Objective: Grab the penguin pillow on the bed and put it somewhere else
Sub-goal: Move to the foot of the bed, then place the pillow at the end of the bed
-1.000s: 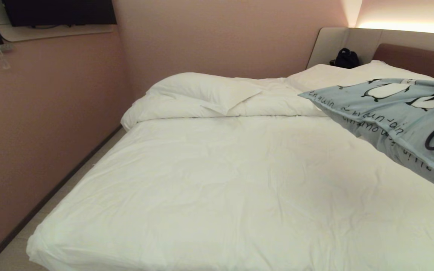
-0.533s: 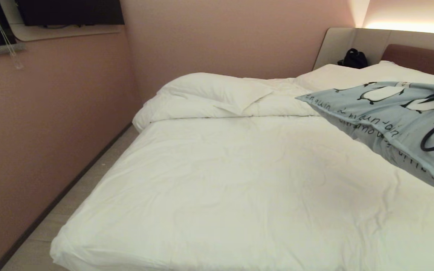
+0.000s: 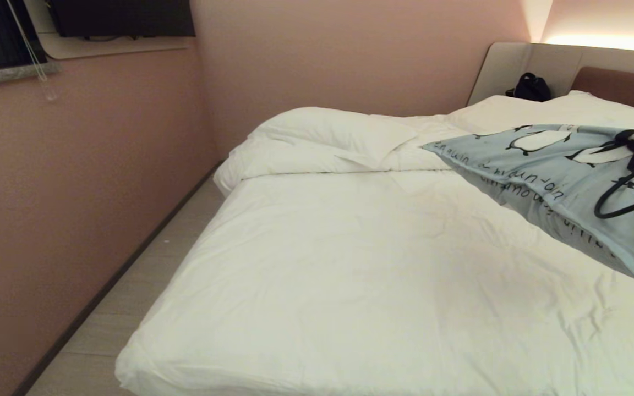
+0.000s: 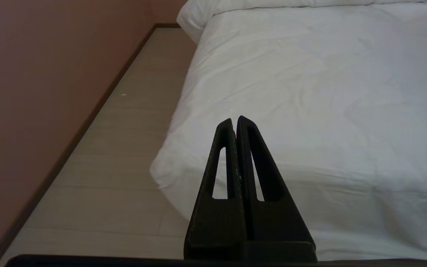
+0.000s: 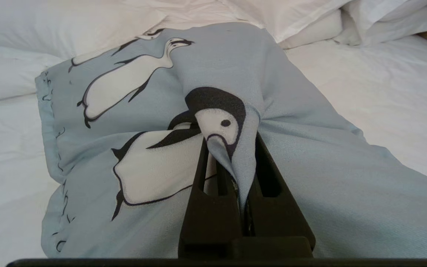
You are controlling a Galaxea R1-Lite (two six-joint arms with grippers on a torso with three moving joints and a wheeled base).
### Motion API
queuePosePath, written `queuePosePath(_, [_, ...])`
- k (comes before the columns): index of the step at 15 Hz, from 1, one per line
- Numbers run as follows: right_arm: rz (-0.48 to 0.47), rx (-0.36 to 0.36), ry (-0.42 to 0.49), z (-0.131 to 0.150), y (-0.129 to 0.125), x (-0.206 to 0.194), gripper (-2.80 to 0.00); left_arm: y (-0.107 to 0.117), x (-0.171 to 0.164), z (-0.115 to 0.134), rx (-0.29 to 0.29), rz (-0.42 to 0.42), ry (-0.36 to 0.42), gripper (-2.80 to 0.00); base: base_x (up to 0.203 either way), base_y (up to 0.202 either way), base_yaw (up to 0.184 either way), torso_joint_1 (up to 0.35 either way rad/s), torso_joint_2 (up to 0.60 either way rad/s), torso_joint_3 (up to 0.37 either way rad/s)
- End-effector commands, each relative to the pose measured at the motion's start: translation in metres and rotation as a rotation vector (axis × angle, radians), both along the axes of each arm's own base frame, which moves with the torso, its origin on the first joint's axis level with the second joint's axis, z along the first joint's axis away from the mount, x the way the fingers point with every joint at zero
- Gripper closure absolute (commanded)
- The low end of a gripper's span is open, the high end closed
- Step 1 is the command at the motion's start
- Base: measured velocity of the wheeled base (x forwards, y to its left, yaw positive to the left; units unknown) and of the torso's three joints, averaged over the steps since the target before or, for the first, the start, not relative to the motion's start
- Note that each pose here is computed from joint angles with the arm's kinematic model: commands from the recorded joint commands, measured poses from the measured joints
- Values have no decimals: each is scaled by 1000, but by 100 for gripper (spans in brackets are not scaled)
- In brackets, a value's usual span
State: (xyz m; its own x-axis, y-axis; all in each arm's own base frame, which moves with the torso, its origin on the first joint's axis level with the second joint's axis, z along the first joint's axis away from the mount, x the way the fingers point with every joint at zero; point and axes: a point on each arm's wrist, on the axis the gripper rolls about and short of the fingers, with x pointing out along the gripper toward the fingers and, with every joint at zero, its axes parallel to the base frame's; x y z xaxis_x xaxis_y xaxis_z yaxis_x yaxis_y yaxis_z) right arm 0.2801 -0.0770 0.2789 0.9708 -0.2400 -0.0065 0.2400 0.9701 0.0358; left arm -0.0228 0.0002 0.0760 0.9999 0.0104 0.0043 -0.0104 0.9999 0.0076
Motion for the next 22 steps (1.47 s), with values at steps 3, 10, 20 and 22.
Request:
queuePosePath(3, [19, 16, 19, -7, 9, 14, 0, 0, 0, 0, -4, 1, 1, 0, 0, 168, 0, 2, 3, -1])
queuePosePath(10, [40, 124, 48, -14, 24, 40, 0, 0, 0, 0, -9, 0, 0, 0, 0, 11, 0, 0, 1, 0])
queuePosePath(20, [162, 180, 124, -32, 82, 96, 0, 0, 0, 0, -9, 0, 0, 0, 0, 0, 0, 0, 0, 0])
queuePosePath(22, [181, 222, 120, -36, 91, 107, 0, 0, 0, 0, -9, 0, 0, 0, 0, 0, 0, 0, 0, 0])
